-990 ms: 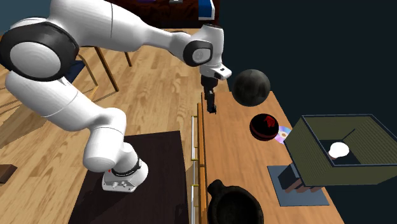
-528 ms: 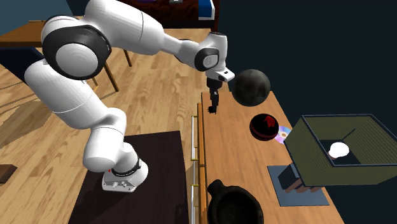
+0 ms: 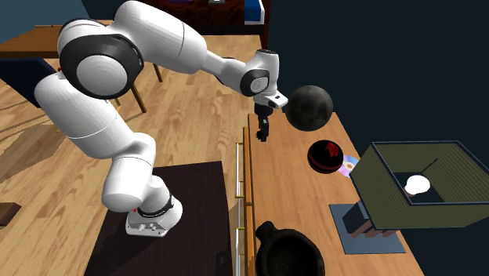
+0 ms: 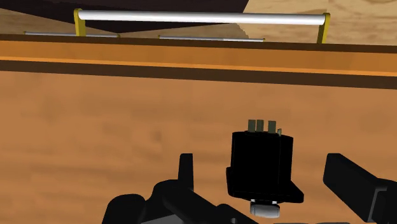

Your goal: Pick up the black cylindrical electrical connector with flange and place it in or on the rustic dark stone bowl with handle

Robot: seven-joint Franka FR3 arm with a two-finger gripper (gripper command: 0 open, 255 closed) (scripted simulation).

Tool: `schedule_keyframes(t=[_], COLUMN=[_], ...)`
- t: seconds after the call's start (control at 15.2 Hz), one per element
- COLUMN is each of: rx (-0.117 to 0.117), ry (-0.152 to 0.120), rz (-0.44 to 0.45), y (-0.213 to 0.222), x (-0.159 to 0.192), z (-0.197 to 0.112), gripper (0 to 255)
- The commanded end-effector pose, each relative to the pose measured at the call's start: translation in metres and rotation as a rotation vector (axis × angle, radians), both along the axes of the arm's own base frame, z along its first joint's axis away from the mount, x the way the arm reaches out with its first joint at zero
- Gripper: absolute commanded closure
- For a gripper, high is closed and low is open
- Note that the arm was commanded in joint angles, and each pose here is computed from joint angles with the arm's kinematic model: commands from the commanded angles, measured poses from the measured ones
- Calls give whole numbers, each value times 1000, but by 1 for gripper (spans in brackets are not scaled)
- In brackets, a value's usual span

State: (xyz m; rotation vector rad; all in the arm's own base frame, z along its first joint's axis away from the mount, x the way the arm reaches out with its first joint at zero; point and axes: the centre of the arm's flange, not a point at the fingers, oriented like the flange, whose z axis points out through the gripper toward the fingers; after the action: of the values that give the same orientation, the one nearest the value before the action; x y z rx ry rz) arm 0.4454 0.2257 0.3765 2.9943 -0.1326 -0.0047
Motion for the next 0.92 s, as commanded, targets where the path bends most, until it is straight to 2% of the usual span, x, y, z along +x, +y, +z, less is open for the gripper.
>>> schedule_keyframes(t=[0.0,0.2,0.26,0.86], rx=[0,0,0,0], ry=[0,0,0,0], rz=[0,0,0,0], y=[0,0,0,0], x=[0,0,0,0], z=[-1,0,0,-1], gripper=[0,0,255,255])
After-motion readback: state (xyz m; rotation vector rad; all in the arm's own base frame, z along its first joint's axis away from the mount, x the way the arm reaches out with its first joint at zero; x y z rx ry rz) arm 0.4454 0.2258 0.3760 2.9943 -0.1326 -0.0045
